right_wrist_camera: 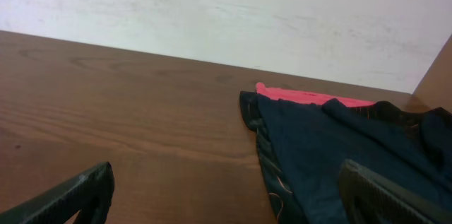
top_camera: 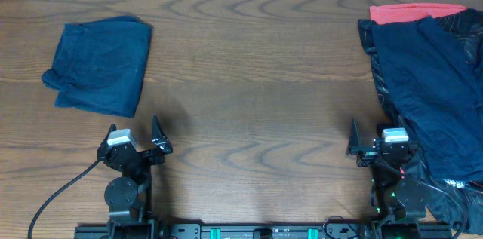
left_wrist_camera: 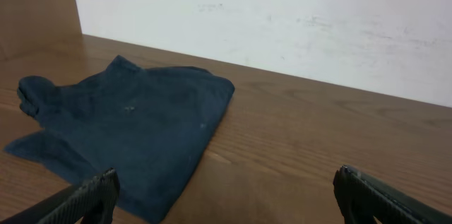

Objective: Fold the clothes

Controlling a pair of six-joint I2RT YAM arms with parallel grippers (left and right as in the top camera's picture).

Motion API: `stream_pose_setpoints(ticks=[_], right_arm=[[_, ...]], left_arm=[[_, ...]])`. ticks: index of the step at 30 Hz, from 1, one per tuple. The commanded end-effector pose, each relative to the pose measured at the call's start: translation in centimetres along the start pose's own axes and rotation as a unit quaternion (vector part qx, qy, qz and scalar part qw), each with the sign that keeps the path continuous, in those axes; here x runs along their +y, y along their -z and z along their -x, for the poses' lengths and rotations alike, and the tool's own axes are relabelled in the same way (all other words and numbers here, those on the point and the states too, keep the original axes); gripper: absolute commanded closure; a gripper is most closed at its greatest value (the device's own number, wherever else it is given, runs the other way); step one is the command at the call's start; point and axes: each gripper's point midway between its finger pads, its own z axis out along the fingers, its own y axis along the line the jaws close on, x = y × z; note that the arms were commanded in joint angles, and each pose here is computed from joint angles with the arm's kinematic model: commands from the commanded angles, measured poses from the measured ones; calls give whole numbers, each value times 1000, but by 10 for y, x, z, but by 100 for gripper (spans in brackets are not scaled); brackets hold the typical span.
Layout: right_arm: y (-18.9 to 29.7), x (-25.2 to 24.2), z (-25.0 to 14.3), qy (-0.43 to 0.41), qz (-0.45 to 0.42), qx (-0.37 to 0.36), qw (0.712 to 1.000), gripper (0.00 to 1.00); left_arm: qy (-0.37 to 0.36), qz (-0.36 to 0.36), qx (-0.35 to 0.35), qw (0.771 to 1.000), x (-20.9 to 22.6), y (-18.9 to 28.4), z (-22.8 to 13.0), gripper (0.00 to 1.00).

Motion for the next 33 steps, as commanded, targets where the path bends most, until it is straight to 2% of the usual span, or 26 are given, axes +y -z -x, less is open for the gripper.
stream_pose_setpoints(ticks=[1, 30, 33], right_arm=[[0, 0, 0, 5, 0, 0, 1000, 1], [0, -1, -1, 5, -1, 0, 1000, 1], [0, -1, -1, -19, -2, 0, 1000, 1]], left_arm=[[-9, 11, 24, 1000, 6, -1, -16, 2], [-9, 11, 25, 1000, 6, -1, -16, 2], [-9, 7, 25, 1000, 4, -1, -17, 2]])
